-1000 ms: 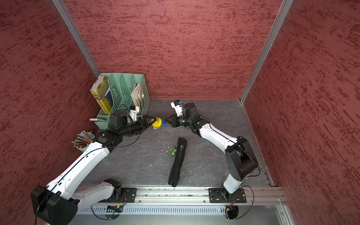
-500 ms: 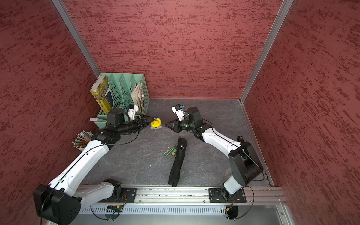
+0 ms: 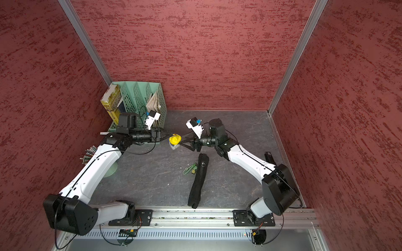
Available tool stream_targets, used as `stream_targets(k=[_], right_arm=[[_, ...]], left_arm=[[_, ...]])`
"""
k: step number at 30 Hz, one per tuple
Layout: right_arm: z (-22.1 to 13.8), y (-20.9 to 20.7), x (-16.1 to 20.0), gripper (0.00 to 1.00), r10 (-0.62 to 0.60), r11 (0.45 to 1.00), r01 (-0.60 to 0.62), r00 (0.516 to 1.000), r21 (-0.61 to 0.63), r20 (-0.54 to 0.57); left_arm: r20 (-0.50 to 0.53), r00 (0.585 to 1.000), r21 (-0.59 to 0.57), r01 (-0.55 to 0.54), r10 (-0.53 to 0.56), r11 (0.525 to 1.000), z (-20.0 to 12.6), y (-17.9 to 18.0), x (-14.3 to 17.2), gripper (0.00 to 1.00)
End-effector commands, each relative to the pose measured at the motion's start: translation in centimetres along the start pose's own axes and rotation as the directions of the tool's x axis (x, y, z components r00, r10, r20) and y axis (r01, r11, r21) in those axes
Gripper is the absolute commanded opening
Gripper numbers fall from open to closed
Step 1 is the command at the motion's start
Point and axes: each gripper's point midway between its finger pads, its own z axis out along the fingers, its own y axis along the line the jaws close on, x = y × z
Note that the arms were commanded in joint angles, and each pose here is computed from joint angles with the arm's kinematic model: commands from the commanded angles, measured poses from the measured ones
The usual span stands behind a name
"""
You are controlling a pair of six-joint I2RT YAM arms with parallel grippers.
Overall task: Remove the decoration from the bag
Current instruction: Place the decoration item at the center of the board.
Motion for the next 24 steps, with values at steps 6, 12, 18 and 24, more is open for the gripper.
stream_targets(k=[6, 12, 18, 24], right_arm=[[-0.4, -1.2, -2.6, 0.55, -0.222, 0.963, 0.213, 0.974, 0.164, 0.041], [-0.8, 1.4, -4.2, 0.53, -0.271, 0.960, 0.263, 0.958, 0.090, 0.091], [-0.2, 3.4, -3.7, 0.46, -0.278, 0.960, 0.280, 0.956, -0.008, 0.094], [0.0, 4.2, -3.2, 0.45, -0.281, 0.957, 0.286, 0.956, -0.054, 0.083]], left_arm=[[-0.094, 0.993, 0.085, -0.067, 0.075, 0.994, 0.7, -1.8, 2.0, 0.68], [-0.116, 0.991, 0.090, -0.053, 0.063, 0.995, 1.6, -1.7, 2.5, 0.68], [-0.102, 0.993, 0.095, -0.040, 0.050, 0.995, 1.9, -1.9, 2.3, 0.68], [-0.100, 0.994, 0.104, -0.041, 0.051, 0.994, 2.0, -2.2, 2.1, 0.68]])
